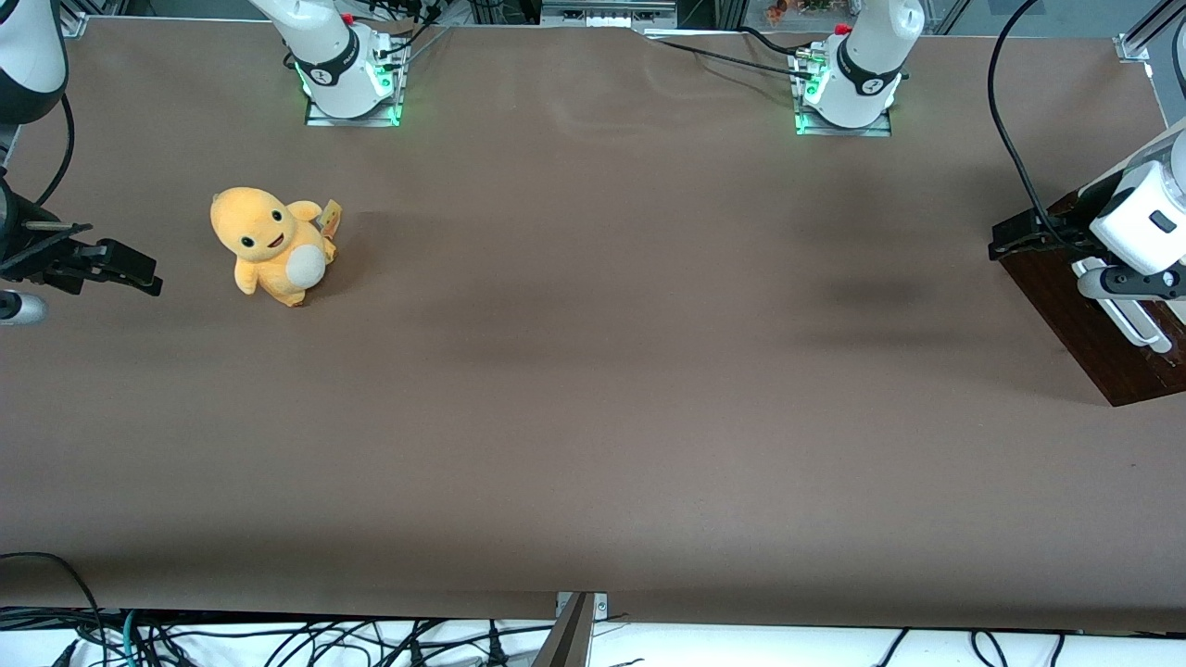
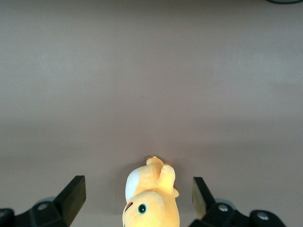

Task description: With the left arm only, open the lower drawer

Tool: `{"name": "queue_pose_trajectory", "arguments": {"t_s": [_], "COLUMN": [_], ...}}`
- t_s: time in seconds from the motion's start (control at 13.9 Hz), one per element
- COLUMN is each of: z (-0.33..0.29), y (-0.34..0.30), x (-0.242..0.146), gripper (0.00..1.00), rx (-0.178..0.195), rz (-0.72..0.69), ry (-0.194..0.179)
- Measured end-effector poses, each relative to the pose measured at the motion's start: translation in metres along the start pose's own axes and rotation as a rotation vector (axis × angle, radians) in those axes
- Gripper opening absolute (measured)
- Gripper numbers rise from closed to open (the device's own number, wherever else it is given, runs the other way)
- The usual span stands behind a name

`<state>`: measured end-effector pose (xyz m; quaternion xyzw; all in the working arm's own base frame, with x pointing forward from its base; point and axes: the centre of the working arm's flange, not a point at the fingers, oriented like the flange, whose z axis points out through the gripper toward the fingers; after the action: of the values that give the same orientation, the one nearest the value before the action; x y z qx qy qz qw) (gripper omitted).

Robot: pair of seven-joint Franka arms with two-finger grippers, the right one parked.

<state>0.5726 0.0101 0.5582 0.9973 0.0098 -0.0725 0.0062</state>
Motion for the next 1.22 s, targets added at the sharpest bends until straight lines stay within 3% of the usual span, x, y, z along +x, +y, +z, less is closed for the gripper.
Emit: {"name": "queue_pose_trajectory", "arguments": {"t_s": [0.29, 0.43, 0.5, 0.79, 0.94, 1.22], "z": [0.009, 0.029, 0.047, 0.151, 0.19, 0.256], "y": [0.0, 0.0, -0.003, -0.025, -0.041, -0.08], "x": [0.005, 0.014, 0.02, 0.051, 0.059, 0.065], "gripper": [1.0, 1.0, 1.0, 1.0, 1.0, 1.0], "rx": [0.001, 0.01, 0.038, 0.246, 0.345, 0.629], "rz": [-0.011, -0.017, -0.019, -0.015, -0.046, -0.147], "ry": [-0.019, -0.061, -0.099, -0.32, -0.395, -0.525]}}
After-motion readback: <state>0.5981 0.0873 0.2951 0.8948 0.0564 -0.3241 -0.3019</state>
